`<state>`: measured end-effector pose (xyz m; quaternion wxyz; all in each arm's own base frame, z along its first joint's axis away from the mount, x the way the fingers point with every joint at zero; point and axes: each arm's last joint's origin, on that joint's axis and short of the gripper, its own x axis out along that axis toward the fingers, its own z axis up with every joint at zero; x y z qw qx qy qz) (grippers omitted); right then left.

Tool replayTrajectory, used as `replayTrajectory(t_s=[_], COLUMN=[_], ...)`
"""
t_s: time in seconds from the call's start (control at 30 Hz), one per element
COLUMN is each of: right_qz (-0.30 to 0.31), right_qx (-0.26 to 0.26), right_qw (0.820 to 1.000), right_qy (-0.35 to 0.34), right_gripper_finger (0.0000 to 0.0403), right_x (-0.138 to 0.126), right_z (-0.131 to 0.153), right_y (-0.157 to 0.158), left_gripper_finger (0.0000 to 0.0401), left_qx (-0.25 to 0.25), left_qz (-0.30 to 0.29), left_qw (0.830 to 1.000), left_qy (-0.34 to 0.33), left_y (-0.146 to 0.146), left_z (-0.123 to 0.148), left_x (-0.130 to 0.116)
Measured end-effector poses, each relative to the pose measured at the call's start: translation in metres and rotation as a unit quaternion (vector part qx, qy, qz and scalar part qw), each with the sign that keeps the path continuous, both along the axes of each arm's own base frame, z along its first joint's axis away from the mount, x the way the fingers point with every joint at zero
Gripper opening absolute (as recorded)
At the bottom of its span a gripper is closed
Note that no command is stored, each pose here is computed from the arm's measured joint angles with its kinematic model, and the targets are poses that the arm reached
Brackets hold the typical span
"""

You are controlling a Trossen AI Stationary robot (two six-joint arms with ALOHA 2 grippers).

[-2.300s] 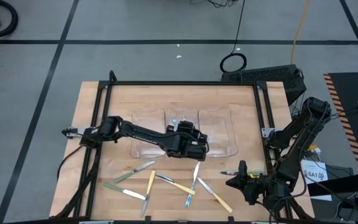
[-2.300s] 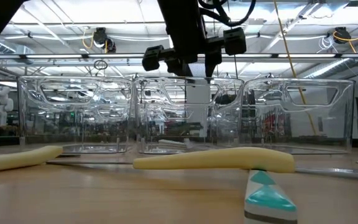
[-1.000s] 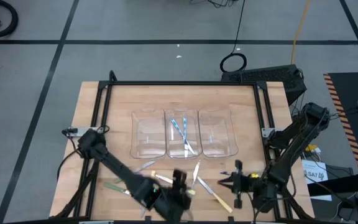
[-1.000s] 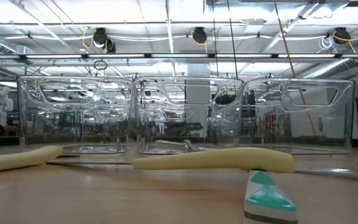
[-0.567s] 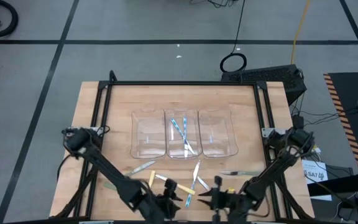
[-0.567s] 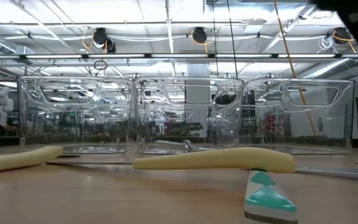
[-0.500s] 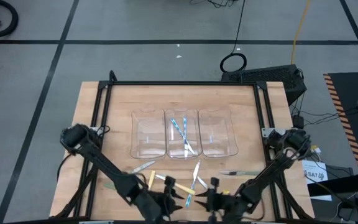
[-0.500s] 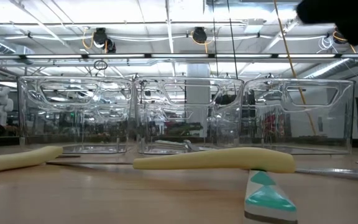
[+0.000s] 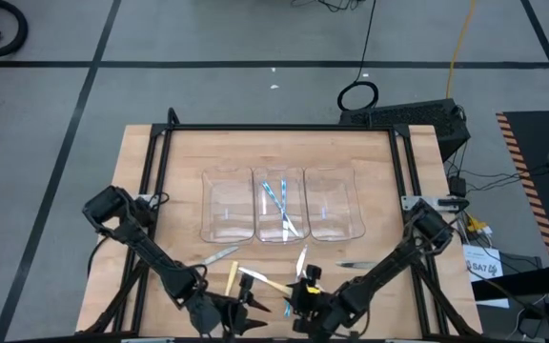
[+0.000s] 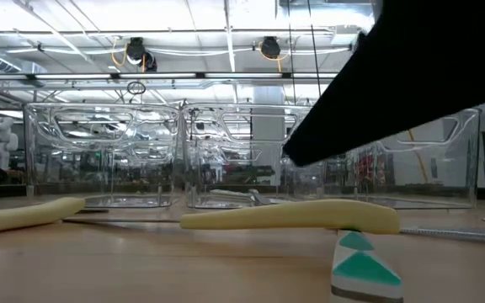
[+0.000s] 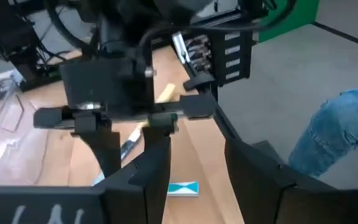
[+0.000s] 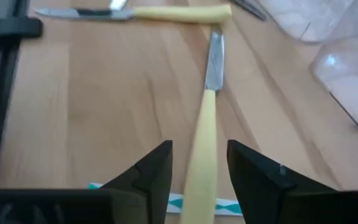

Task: Sort silverware by color (type)
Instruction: Put the center yellow knife into the right transparent bin

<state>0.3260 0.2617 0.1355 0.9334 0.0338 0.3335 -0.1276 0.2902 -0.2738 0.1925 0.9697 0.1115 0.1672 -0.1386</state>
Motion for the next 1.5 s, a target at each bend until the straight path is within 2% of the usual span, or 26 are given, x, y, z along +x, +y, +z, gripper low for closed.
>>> replayTrajectory(t_s=[0.13,0.23,0.37,0.67,0.93,1.13,1.3,1.5], right_qz=[0.001,-0.001,-0.014,-0.017,-0.025,-0.022,-0.015,0.001], right_qx=[0.034,0.048,0.043,0.073,0.076,0.073,0.070,0.071], right_qw=[0.999,0.998,0.997,0.993,0.993,0.993,0.993,0.994], right_qy=[0.028,0.042,0.057,0.092,0.091,0.092,0.093,0.085], right_gripper_finger=[0.0148,0.0148,0.0148,0.0143,0.0071,0.0069,0.0070,0.0070], right_x=[0.008,0.013,0.016,0.026,0.027,0.027,0.026,0.023], right_z=[-0.005,-0.006,-0.009,-0.021,-0.024,-0.024,-0.018,0.000], right_y=[-0.009,-0.016,-0.025,-0.038,-0.038,-0.038,-0.039,-0.040], left_gripper_finger=[0.0161,0.0161,0.0161,0.0161,0.0161,0.0161,0.0161,0.0161], left_qx=[-0.021,-0.057,-0.069,-0.072,-0.065,-0.071,-0.107,-0.093], left_qz=[-0.006,-0.004,0.003,0.008,0.009,0.015,0.009,0.001], left_qw=[0.999,0.996,0.996,0.995,0.996,0.995,0.988,0.988], left_qy=[-0.026,-0.062,-0.059,-0.064,-0.065,-0.066,-0.108,-0.123], left_y=[0.006,0.012,0.018,0.020,0.022,0.024,0.021,0.014], left_z=[-0.025,-0.029,-0.037,-0.035,-0.035,-0.035,-0.022,-0.011], left_x=[-0.017,-0.029,-0.033,-0.029,-0.028,-0.025,-0.023,-0.018])
